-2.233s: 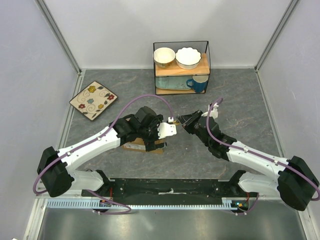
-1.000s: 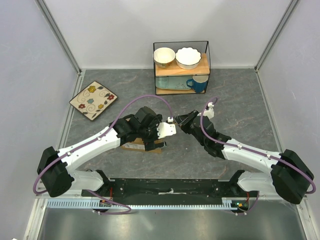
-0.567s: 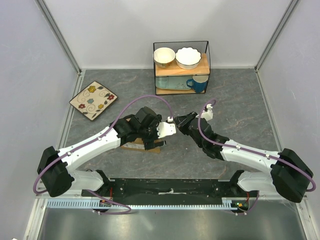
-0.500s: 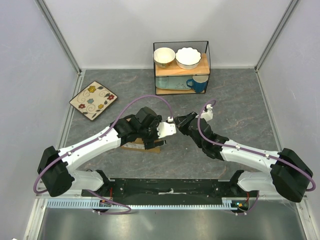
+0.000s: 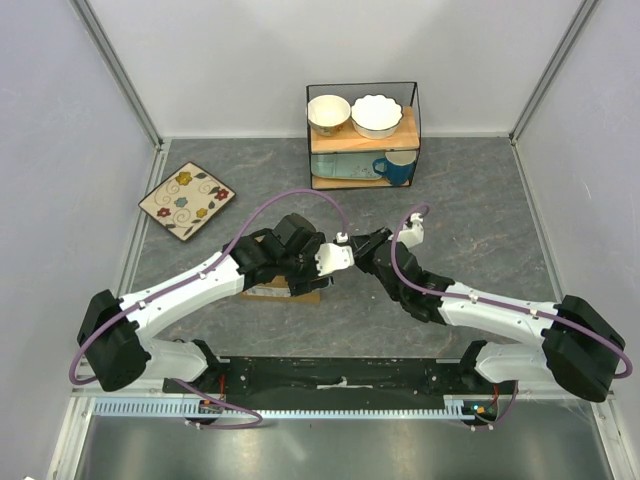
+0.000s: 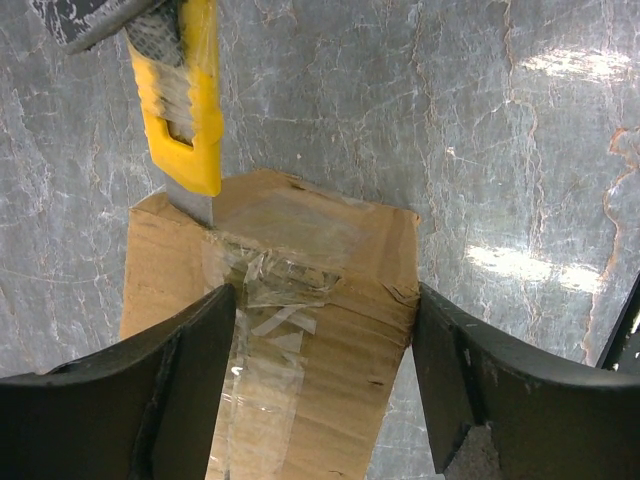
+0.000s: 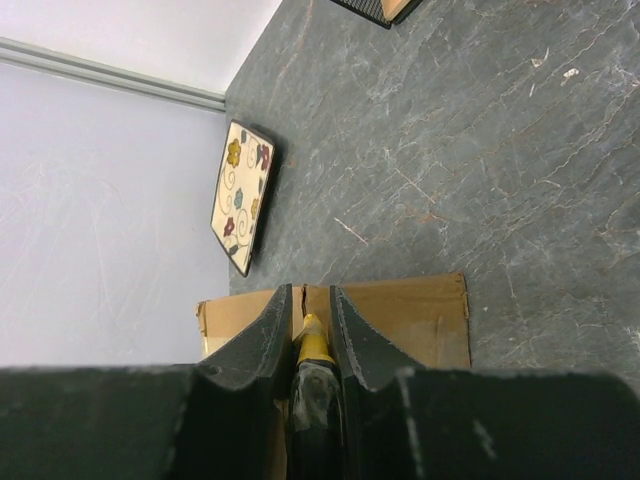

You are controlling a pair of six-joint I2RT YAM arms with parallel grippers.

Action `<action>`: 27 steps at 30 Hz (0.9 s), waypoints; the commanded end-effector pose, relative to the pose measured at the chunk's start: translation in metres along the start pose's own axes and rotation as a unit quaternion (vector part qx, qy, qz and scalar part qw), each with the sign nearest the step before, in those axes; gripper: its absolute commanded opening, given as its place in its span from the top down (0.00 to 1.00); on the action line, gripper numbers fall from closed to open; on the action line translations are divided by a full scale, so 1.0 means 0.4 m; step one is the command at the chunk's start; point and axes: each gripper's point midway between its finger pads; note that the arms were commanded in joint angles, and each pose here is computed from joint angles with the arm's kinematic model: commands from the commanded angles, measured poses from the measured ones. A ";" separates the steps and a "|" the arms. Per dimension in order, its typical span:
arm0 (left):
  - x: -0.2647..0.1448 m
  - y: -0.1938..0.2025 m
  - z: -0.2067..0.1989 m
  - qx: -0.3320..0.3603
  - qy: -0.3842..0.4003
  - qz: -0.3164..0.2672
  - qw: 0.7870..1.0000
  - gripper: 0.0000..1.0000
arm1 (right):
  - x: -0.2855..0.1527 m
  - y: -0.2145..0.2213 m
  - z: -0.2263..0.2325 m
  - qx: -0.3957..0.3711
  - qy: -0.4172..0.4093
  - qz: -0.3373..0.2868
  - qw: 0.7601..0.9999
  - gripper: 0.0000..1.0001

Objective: Unpack the express box

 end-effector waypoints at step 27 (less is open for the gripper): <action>0.039 0.061 0.001 -0.039 0.003 0.049 0.998 0.26 | -0.103 0.149 0.024 0.003 -0.069 0.126 0.990 1.00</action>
Point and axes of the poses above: each gripper's point midway between its finger pads, its own x axis out along the fingers, its own z axis along the line the jaws close on, y = z × x, and after that the axes turned 5 degrees about -x, right-handed
